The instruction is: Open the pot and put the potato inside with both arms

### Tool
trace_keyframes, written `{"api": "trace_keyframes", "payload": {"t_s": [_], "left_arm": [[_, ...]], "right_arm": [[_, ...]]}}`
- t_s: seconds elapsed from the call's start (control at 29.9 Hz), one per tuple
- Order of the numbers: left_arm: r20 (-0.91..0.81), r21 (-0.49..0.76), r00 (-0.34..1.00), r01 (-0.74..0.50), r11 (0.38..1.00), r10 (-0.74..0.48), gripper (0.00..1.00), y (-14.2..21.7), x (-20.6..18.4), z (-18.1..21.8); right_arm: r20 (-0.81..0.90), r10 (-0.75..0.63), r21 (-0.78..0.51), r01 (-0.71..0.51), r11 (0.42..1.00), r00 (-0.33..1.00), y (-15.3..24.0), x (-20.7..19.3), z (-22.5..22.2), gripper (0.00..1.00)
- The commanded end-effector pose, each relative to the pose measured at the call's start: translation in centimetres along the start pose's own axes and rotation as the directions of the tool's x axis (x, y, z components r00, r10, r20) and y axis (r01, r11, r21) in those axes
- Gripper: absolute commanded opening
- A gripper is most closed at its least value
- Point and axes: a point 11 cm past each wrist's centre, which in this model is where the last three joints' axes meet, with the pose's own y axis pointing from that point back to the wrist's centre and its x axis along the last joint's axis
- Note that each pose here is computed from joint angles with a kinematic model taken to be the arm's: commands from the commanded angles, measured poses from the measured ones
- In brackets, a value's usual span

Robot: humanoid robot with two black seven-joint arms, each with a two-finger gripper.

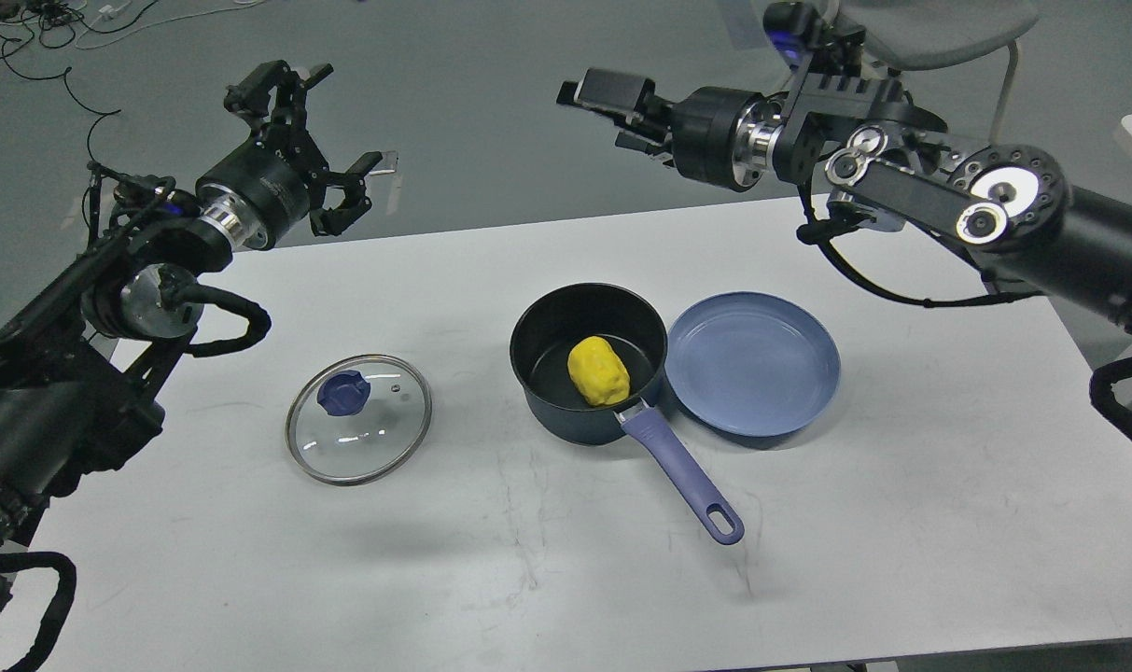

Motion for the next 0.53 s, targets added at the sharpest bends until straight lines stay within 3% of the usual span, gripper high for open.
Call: {"api": "trace_keyframes", "payload": {"t_s": [0.0, 0.23, 0.37, 0.5], "left_arm": [[-0.049, -0.031, 0.999, 0.016, 0.999, -0.017, 0.98, 1.0, 0.2, -0.4], [-0.148, -0.085, 0.989, 0.015, 0.996, -0.027, 0.98, 2.9, 0.2, -2.2], [-0.21, -0.093, 0.977, 0.031, 0.995, -0.049, 0.98, 3.8, -0.8, -4.5], [-0.218, -0.112, 0.975, 0.007, 0.994, -0.031, 0.98, 3.8, -0.4, -4.3]], "right_arm": [[0.252, 0.113, 0.055, -0.131, 0.99, 0.961, 2.7, 3.4, 1.5, 1.0], [0.537, 0.169, 0.078, -0.248, 0.966, 0.826, 6.6, 5.4, 5.5, 1.0], [0.568, 0.149, 0.072, -0.229, 0.971, 0.81, 7.0, 3.5, 7.0, 1.0], [0.576, 0.116, 0.095, -0.206, 0.974, 0.809, 6.4, 2.6, 6.4, 1.0]]}}
